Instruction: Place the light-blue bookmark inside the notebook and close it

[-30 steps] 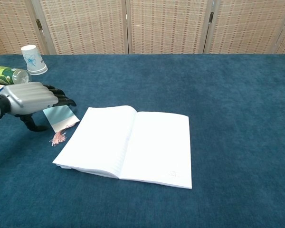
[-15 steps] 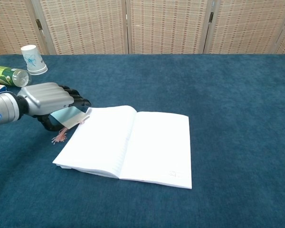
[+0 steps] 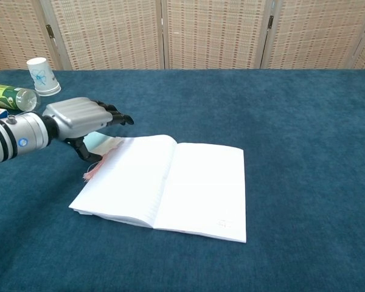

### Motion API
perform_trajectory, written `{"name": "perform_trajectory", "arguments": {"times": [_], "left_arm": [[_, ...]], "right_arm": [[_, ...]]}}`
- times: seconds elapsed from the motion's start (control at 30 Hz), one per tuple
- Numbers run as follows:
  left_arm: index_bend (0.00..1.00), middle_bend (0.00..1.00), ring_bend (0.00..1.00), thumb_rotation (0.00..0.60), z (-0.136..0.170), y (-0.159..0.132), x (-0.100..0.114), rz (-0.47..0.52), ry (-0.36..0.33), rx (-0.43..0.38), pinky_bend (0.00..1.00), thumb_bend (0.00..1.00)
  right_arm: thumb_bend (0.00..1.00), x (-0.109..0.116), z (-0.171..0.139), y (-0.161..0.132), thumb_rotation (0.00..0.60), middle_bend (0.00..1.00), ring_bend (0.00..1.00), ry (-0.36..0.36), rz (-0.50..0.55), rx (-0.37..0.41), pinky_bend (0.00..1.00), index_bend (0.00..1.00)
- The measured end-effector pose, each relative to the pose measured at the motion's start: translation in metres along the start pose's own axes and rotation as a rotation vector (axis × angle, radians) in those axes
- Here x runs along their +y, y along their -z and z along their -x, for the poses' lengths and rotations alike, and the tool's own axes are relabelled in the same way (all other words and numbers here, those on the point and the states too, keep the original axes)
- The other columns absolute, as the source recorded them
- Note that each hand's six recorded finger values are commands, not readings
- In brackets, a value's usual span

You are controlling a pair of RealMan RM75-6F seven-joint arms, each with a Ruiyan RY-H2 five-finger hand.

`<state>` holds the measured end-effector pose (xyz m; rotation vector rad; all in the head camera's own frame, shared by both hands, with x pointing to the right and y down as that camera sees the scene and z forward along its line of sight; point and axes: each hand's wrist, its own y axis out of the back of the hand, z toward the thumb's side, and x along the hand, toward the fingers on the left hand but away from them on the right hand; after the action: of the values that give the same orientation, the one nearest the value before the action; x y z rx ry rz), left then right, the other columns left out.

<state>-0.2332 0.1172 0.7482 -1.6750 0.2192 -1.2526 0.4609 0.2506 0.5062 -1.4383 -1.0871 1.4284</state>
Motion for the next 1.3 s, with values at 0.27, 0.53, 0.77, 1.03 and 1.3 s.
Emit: {"name": "perform_trajectory", "arguments": {"times": [0.27,0.53,0.77,1.03,1.3], "left_arm": [[0.12,0.17,0.11,0.600,0.019,0.029,0.003,-0.018,0.050,0.017,0.16,0.30],[0.12,0.16,0.11,0.600,0.031,0.036,-0.005,-0.043,0.096,0.020,0.16,0.30],[0.12,0.16,0.11,0.600,0.023,0.043,-0.008,-0.158,0.064,0.035,0.16,0.30],[0.14,0.15,0.11,0.600,0.019,0.067,-0.016,-0.212,0.107,0.081,0.16,0.30],[0.17,0.13,0.08,0.600,0.013,0.080,-0.024,-0.205,0.171,0.115,0.16,0.30]], "right_arm": [[0.39,-0.001,0.002,-0.003,0.600,0.19,0.15,-0.001,0.004,0.013,0.16,0.03],[0.39,0.000,0.001,-0.004,0.600,0.19,0.15,0.004,0.006,0.017,0.16,0.03],[0.39,0.002,-0.002,-0.001,0.600,0.19,0.15,0.007,0.003,0.006,0.16,0.03],[0.39,0.002,-0.003,-0.002,0.600,0.19,0.15,0.006,0.000,0.005,0.16,0.03],[0.39,0.002,-0.004,-0.002,0.600,0.19,0.15,0.006,-0.003,-0.001,0.16,0.03]]}}
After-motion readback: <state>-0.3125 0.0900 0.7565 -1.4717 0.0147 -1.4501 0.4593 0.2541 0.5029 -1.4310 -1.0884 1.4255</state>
